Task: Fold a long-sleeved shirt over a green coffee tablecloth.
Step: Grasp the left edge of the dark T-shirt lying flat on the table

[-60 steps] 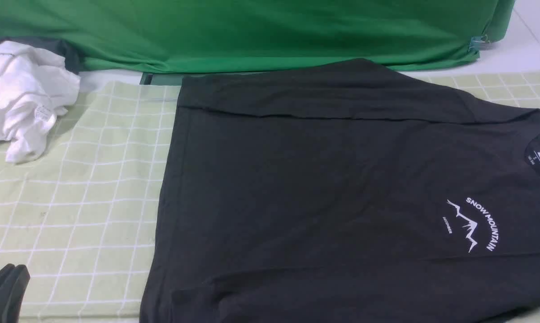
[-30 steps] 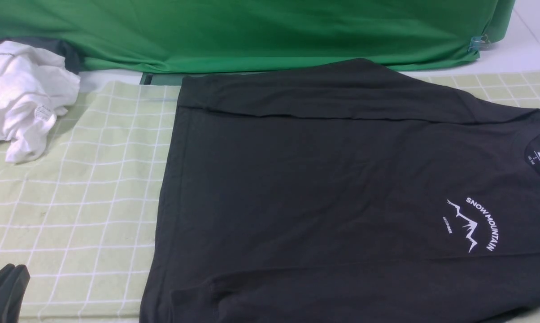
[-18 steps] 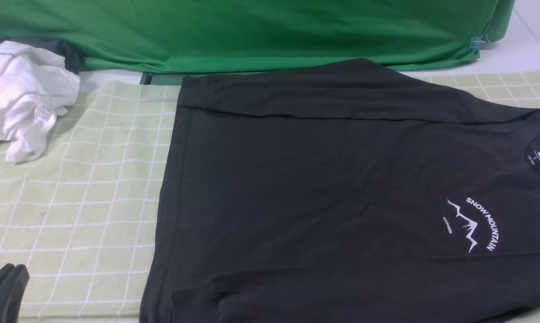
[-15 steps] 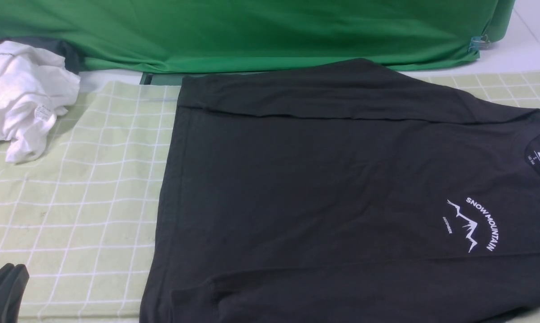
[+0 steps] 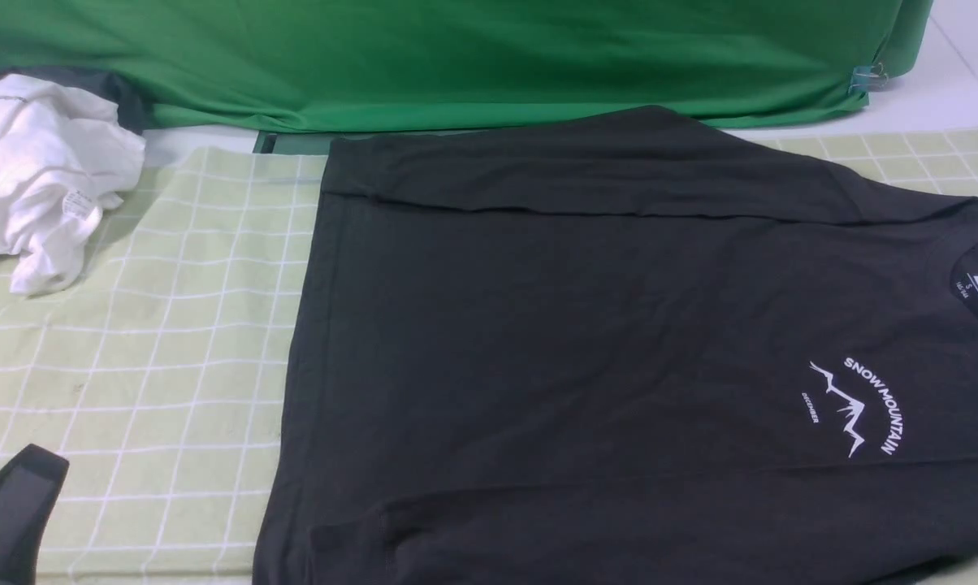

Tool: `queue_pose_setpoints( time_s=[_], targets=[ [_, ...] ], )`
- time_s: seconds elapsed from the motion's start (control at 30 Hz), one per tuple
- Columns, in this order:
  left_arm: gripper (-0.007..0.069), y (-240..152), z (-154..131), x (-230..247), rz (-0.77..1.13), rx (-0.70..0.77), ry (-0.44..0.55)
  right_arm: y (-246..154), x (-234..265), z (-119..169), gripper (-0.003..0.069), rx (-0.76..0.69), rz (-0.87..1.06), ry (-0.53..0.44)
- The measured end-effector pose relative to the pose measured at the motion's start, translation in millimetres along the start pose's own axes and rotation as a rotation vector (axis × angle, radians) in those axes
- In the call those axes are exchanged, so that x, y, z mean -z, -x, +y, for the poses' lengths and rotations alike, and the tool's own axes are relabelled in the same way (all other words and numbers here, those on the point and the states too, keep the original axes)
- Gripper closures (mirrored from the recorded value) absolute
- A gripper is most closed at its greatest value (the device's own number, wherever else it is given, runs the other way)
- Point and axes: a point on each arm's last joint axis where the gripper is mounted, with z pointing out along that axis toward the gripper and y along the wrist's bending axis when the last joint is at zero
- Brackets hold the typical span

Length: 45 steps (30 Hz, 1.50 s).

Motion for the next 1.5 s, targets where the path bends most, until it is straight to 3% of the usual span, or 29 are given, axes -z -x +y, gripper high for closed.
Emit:
queue_pose_setpoints(
  time_s=[0.07, 0.13, 0.33, 0.4, 0.5, 0.57, 0.63, 0.67, 0.8, 0.87, 0.93, 1.07, 1.1, 1.17, 1.2, 1.27, 1.5],
  targets=[
    [0.0589, 0, -1, 0, -0.002, 0.136, -0.012, 0, 0, 0, 0.0418, -0.155, -0.001, 0.005],
    [0.0589, 1, -1, 0, -0.006, 0.177, -0.017, 0, 0, 1, 0.0418, -0.212, -0.001, 0.007],
    [0.0589, 5, -2, 0, -0.056, 0.214, -0.034, 2, 0, 2, 0.0419, -0.26, -0.021, 0.028],
    [0.0589, 7, -5, 1, -0.065, 0.219, -0.042, 8, 1, 7, 0.0438, -0.251, -0.083, 0.091],
    [0.0589, 23, -34, 8, -0.079, 0.144, -0.121, 22, 5, 19, 0.0518, -0.156, -0.229, 0.224],
    [0.0589, 39, -67, 18, -0.082, 0.025, -0.177, 35, 10, 36, 0.0608, -0.072, -0.289, 0.274],
    [0.0589, 47, -85, 20, -0.049, -0.035, -0.173, 45, 13, 50, 0.0631, -0.01, -0.309, 0.282],
    [0.0589, 54, -100, 17, 0.006, -0.133, -0.137, 57, 16, 69, 0.0643, 0.086, -0.307, 0.28],
    [0.0589, 67, -132, -2, 0.259, -0.491, -0.002, 82, 15, 114, 0.0653, 0.395, -0.21, 0.19],
    [0.0589, 68, -138, -26, 0.511, -0.697, 0.066, 93, 10, 141, 0.0654, 0.623, -0.011, 0.097],
    [0.0589, 70, -143, -48, 0.63, -0.751, 0.075, 95, 0, 152, 0.0654, 0.735, 0.203, 0.02],
    [0.0589, 61, -136, -88, 0.829, -0.657, 0.099, 91, -22, 151, 0.0652, 0.832, 0.511, -0.076],
    [0.0589, 45, -117, -106, 0.998, -0.583, 0.137, 85, -35, 144, 0.065, 0.849, 0.654, -0.12],
    [0.0587, 29, -92, -120, 1.127, -0.523, 0.194, 80, -44, 138, 0.0647, 0.853, 0.757, -0.152],
    [0.0587, 28, -89, -121, 1.137, -0.515, 0.202, 79, -46, 137, 0.0647, 0.855, 0.773, -0.157],
    [0.0578, 4, -52, -130, 1.253, -0.45, 0.299, 74, -58, 131, 0.0642, 0.854, 0.86, -0.184],
    [0.0504, -41, -21, -144, 1.409, -0.421, 0.404, 71, -73, 126, 0.0626, 0.846, 0.898, -0.2]
  ],
)
